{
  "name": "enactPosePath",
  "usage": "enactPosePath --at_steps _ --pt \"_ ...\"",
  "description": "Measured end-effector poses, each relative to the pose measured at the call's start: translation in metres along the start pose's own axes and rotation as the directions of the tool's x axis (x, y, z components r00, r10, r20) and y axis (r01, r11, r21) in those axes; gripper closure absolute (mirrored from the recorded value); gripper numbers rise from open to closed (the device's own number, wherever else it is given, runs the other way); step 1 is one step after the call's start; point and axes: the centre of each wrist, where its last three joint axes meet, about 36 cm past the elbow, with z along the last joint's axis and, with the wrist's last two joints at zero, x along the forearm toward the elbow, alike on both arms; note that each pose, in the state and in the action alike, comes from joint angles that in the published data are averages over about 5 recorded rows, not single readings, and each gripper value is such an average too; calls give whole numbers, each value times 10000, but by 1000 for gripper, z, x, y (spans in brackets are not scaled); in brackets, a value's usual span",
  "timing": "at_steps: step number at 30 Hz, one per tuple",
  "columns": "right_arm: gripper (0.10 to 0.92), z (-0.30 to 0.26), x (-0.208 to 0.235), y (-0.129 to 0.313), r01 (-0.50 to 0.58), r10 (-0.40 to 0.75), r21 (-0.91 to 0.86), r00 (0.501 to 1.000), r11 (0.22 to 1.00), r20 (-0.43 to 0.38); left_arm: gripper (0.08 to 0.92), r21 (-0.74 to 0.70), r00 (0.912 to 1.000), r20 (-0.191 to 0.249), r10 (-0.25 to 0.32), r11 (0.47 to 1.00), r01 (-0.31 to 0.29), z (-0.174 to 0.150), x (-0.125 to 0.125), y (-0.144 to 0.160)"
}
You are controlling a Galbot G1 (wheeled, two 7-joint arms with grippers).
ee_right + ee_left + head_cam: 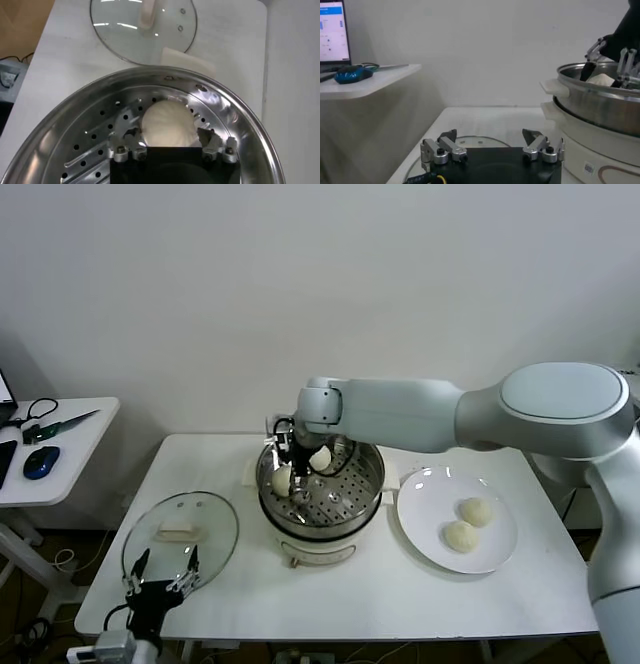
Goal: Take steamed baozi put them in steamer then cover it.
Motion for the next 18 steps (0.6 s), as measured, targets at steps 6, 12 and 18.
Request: enactPosePath --at_steps 6,12,18 --pt "200 24 36 -4 -1 1 251 10000 9997 -23 177 -17 10000 1 23 10000 -23 -1 2 -1" --pt "200 91 102 1 120 -108 229 9986 9997 -513 177 -14 10000 72 29 10000 -29 -3 1 -1" --pt "200 184 143 36 233 -280 -382 9914 9990 -1275 177 -11 9999 142 42 10000 -41 -4 -1 -1"
